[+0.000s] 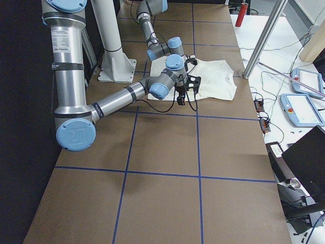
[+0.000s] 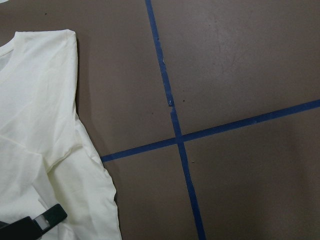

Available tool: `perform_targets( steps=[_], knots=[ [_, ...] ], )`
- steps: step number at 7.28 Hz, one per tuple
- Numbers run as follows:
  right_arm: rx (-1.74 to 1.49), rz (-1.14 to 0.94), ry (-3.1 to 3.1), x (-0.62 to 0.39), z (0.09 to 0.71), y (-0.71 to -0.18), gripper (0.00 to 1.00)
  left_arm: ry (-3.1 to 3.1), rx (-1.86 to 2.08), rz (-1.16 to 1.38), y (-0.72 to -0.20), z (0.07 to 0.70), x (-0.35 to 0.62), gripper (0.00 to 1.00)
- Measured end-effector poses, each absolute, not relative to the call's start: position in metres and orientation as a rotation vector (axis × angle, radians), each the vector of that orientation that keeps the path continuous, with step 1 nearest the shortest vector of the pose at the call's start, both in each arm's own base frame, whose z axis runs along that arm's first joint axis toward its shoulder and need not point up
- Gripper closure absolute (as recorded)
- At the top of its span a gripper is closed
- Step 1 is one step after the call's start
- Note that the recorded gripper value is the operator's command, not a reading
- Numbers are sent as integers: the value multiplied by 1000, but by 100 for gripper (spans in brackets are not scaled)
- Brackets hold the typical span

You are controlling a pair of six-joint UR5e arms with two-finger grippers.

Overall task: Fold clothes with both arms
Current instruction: 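Grasp the other sleeve with the left gripper and fold it across the shirt, then release the sleeve and move both grippers to the hem corners nearest the robot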

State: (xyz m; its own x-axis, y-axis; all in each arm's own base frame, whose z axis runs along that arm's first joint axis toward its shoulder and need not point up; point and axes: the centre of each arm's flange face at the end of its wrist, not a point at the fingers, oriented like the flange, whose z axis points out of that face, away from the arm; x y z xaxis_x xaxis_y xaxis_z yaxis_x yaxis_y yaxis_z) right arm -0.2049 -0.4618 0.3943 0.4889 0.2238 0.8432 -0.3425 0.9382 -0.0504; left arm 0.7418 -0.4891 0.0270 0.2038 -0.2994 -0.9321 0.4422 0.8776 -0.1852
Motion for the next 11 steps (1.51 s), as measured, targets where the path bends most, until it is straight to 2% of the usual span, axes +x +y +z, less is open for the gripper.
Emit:
perform_targets(
  steps=[1,2,5,7,8,11],
  knots=[
    [129,346,-1005,-205,394,-461,0,1275,105,-565,-490,26,742,5],
    [123,342,-1007,-210,392,-459,0,1292,84,-593,-489,20,739,4],
    [28,345,-1037,-255,377,-426,0,1322,50,-586,-483,31,695,6],
    [-28,361,-1027,-300,371,-387,1,1309,70,-509,-493,92,622,8],
    [-29,381,-1010,-328,369,-362,3,1301,100,-464,-491,125,587,14],
    [-35,412,-928,-398,390,-276,18,1291,102,-345,-463,194,499,17]
  ],
)
